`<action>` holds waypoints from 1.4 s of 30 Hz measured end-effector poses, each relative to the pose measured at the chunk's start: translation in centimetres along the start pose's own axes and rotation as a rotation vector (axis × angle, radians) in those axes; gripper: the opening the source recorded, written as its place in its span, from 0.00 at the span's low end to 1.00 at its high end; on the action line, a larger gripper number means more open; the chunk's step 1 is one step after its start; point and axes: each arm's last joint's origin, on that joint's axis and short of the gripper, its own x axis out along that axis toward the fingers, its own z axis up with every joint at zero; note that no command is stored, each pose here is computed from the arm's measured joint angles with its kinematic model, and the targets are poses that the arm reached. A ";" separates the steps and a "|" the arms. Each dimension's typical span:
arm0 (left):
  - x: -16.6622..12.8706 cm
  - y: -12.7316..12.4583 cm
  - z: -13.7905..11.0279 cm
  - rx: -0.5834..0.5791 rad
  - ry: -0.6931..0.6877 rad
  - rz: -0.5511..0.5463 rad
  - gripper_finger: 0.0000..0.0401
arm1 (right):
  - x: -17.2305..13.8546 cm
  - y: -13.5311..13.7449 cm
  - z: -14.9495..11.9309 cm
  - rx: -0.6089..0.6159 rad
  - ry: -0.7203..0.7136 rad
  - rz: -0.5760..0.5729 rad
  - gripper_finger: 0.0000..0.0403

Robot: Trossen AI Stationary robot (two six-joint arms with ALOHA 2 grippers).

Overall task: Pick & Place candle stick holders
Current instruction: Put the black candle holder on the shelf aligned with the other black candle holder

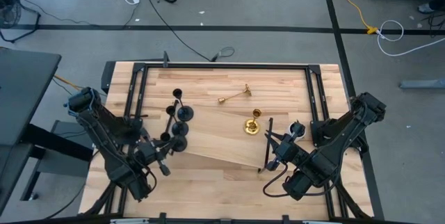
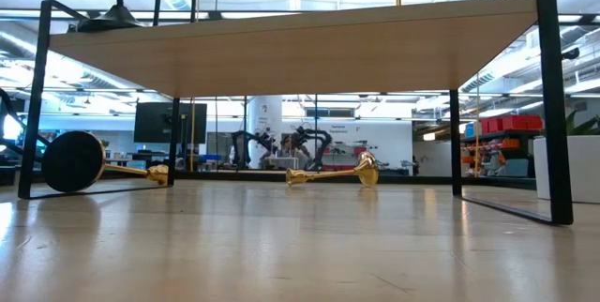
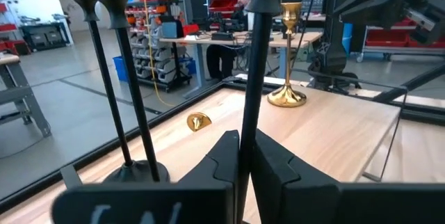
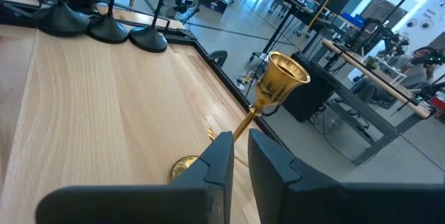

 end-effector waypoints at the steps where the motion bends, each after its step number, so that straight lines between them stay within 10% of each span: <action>1: 0.0 0.0 0.1 -0.006 -0.006 -0.001 0.06 | 0.0 0.0 0.0 0.000 0.000 0.000 0.12; 42: 0.2 0.6 1.0 0.026 0.077 0.023 0.06 | 0.2 -0.1 0.0 0.003 0.004 -0.007 0.12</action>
